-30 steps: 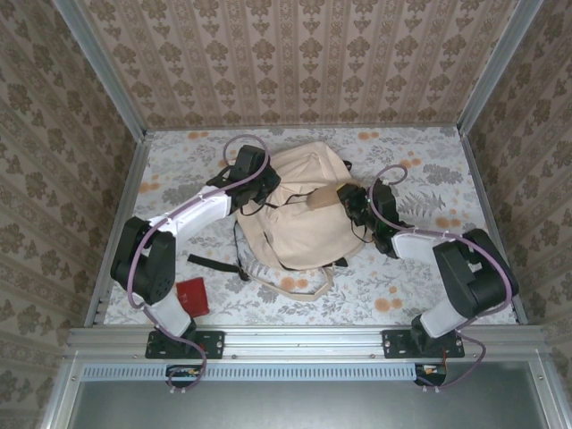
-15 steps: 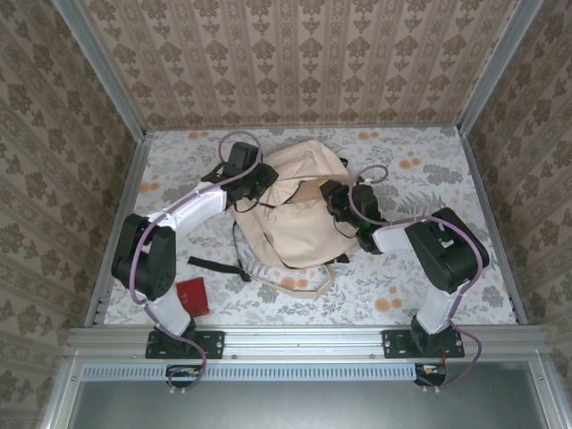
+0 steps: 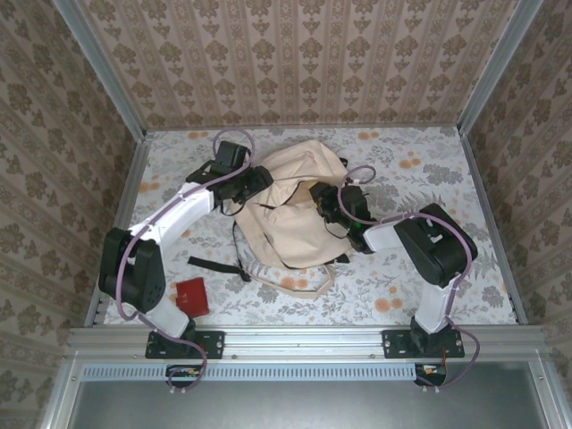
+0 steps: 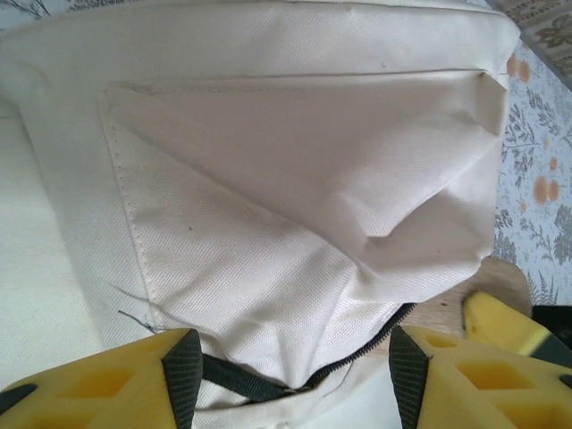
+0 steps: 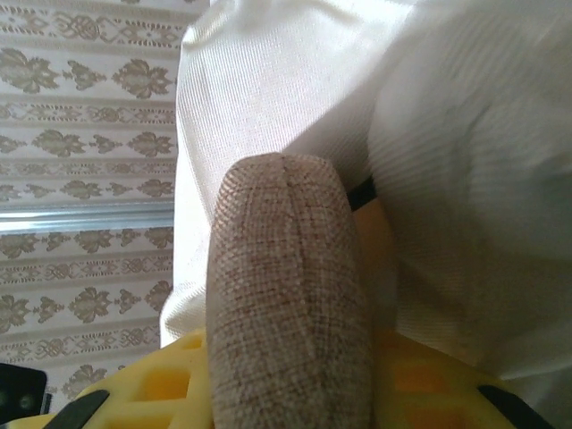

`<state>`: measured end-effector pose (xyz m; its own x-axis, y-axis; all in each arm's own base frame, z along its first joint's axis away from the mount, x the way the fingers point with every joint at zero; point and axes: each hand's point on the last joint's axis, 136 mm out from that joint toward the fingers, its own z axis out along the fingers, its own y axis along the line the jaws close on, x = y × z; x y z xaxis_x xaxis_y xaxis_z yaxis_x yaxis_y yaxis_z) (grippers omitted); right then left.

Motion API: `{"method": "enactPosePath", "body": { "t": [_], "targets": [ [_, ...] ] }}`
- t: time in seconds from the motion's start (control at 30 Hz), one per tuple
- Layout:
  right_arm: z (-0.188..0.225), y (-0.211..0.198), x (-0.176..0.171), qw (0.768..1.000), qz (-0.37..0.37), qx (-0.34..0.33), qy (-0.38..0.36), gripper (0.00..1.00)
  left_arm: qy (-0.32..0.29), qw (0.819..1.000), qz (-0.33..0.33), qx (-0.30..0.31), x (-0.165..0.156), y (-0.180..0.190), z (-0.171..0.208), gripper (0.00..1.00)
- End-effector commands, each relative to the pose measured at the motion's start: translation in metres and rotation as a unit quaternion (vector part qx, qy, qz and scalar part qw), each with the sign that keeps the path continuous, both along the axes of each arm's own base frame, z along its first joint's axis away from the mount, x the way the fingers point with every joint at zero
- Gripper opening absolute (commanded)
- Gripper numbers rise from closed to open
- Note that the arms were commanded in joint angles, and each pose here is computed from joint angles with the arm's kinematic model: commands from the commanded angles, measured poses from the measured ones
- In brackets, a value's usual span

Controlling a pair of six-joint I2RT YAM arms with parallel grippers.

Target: Pack books, pencil case, and school supplies into a backpack

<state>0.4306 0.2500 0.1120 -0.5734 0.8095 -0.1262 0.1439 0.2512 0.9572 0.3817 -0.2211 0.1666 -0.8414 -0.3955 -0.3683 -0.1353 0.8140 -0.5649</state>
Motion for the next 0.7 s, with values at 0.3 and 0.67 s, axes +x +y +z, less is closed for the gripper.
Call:
{"method": "enactPosePath", "body": {
  "t": [0.3,0.67],
  "targets": [
    [0.002,-0.011,-0.019,0.997,0.008,-0.056,0.042,0.64,0.003,0.997,-0.068,0.03,-0.014,-0.011,-0.001,0.61],
    [0.001,-0.058,-0.053,0.982,0.043,-0.12,0.136,0.73,-0.011,0.991,-0.123,0.061,-0.02,-0.032,0.005,0.6]
  ]
}}
